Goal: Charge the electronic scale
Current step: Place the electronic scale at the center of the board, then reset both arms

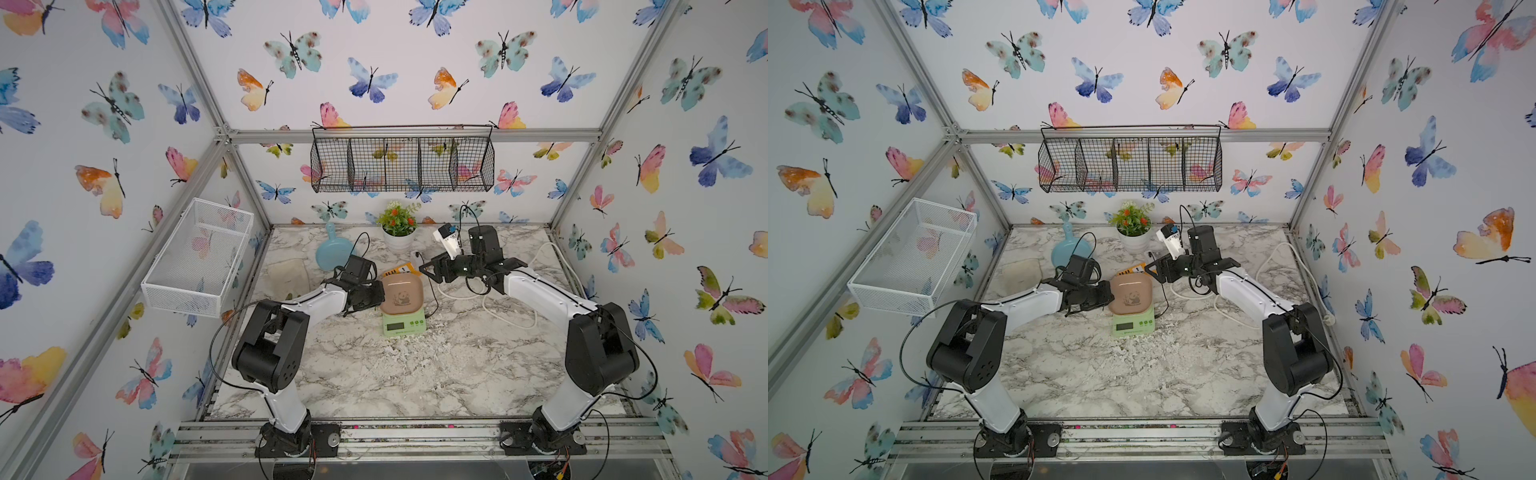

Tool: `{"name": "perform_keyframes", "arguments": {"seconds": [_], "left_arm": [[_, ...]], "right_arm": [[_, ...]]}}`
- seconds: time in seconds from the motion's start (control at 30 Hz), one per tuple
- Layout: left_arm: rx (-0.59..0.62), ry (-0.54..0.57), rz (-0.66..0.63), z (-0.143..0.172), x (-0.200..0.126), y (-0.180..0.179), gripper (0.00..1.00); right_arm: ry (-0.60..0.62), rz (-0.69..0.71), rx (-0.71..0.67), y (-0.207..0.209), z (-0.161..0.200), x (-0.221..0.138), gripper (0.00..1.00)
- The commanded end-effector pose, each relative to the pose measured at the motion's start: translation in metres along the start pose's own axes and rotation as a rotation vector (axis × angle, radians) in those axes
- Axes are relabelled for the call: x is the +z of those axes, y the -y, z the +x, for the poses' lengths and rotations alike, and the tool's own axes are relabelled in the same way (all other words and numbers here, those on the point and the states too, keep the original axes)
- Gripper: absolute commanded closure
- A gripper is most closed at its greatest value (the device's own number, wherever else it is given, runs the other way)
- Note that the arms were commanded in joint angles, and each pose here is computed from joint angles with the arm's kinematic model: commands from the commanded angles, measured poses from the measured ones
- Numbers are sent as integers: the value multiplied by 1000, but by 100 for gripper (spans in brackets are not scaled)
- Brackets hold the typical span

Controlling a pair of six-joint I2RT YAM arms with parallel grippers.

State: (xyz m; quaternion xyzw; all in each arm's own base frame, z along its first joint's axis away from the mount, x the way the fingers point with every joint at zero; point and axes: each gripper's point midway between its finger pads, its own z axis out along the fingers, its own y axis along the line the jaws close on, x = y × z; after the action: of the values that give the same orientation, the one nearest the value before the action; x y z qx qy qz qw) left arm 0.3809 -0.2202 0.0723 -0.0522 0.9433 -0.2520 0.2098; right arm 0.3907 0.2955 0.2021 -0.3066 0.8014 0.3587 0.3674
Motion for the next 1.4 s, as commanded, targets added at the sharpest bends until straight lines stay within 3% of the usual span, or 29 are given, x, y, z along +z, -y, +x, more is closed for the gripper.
{"name": "perform_keyframes", "arguments": {"seconds": [0.0, 0.07, 0.37, 0.6, 0.83, 1.0, 1.17, 1.37], "left_arm": [[23, 12, 3, -10, 0, 10, 100], [25, 3, -13, -12, 2, 8, 99], [40, -3, -56, -20, 6, 7, 68], [71, 91, -48, -50, -18, 15, 53], [173, 422, -24, -101, -81, 8, 38], [228, 734, -166, -123, -144, -24, 22], [177, 989, -408, -117, -198, -77, 8], [202, 1135, -619, -85, -232, -131, 4]], "right_arm": [[25, 23, -19, -2, -7, -8, 31], [26, 28, -20, -1, -8, -9, 31], [49, 62, -13, 4, -12, -14, 31], [88, 164, 6, 21, -18, -26, 30], [194, 435, 89, 73, -20, -62, 21], [283, 762, 146, 125, -6, -109, 3], [384, 1017, 193, 161, 17, -158, 1], [429, 1211, 210, 186, 57, -200, 1]]}}
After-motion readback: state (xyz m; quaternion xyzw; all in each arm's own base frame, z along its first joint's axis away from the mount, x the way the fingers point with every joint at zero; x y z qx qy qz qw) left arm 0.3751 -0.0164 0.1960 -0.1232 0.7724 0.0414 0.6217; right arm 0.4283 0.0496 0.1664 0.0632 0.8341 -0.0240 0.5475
